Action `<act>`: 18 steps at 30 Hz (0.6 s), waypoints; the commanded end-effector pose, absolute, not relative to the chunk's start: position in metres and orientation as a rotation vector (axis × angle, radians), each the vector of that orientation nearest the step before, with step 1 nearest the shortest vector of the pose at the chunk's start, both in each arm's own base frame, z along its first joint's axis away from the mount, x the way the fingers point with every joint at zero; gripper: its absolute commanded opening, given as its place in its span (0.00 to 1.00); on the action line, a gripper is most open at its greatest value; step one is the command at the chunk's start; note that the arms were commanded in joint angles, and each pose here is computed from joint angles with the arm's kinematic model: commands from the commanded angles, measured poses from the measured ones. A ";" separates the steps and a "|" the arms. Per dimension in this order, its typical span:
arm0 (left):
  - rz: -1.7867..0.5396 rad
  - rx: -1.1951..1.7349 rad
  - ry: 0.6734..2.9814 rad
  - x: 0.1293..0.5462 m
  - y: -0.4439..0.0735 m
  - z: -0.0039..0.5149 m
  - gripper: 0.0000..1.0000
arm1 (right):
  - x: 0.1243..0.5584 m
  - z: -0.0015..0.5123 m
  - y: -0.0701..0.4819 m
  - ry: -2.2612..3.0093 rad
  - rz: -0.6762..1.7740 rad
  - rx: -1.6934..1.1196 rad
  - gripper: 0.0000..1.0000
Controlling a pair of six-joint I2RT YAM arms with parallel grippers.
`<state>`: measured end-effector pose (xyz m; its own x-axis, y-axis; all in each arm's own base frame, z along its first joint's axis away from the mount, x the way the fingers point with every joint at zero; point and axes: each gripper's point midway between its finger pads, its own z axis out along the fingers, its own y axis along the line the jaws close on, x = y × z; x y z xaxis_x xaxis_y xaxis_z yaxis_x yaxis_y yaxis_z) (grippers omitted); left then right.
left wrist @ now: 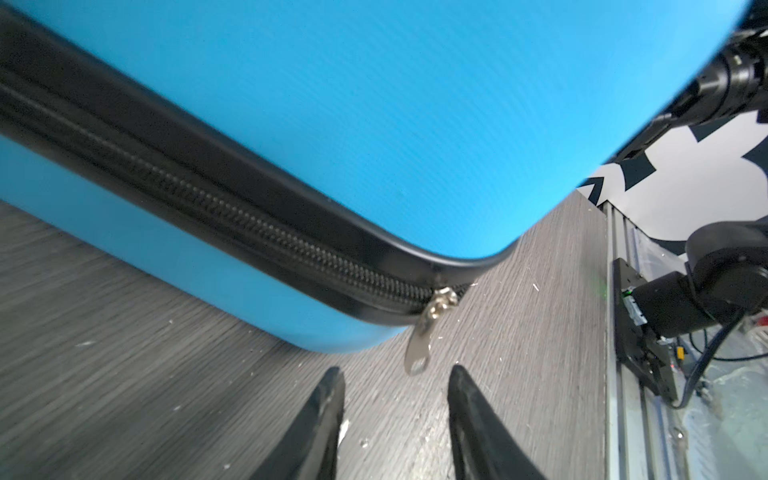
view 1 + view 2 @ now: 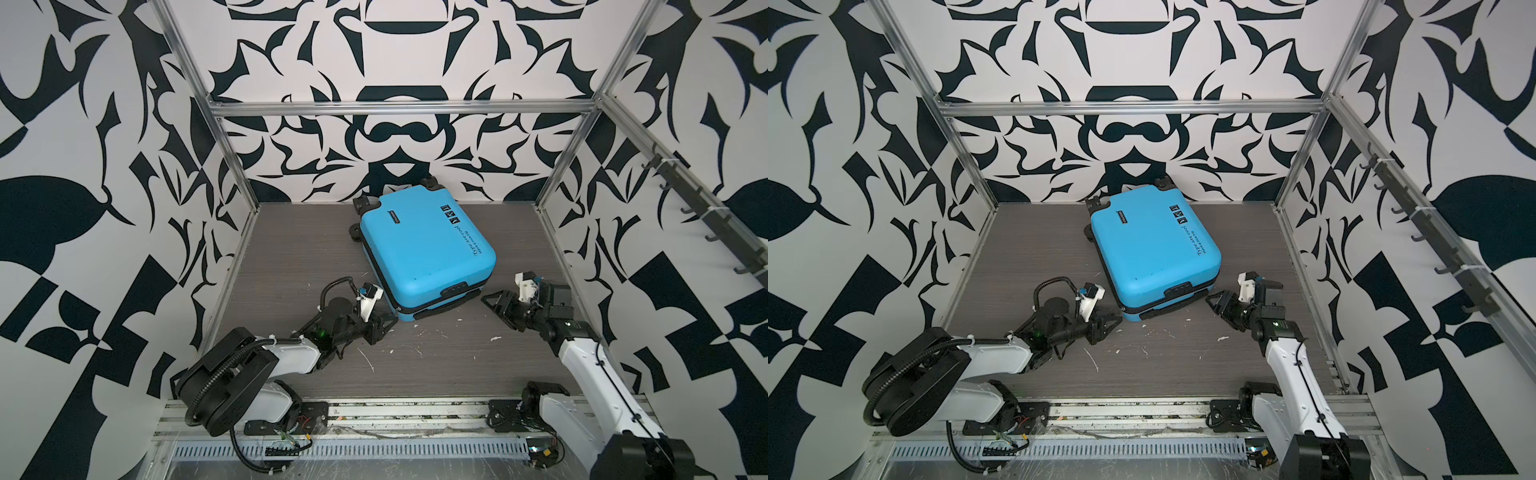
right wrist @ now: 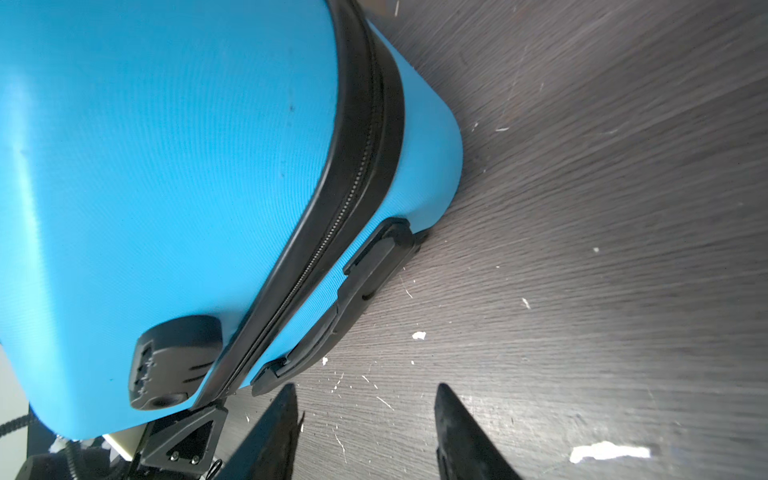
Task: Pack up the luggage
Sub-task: 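Pinch the silver zipper pull at the near corner with the left gripper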
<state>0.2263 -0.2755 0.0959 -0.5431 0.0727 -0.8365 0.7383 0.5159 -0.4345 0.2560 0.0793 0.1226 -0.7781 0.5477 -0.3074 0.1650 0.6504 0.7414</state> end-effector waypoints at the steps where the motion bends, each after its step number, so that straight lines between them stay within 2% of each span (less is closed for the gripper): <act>1: -1.093 0.665 1.899 0.233 -0.284 0.112 0.41 | 0.263 0.129 0.083 2.323 0.991 0.527 0.54; 11: -1.186 0.694 1.911 0.230 -0.297 0.112 0.34 | 0.264 0.126 0.089 2.336 0.982 0.517 0.54; 18: -1.187 0.655 1.951 0.233 -0.298 0.102 0.34 | 0.264 0.125 0.090 2.342 0.979 0.518 0.53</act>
<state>0.2249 -0.2903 0.0867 -0.6144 0.0833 -0.7846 0.7218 0.4610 -0.5162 0.2588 0.0902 0.1207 -0.7902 0.5299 -0.3079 0.1536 0.6576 0.7376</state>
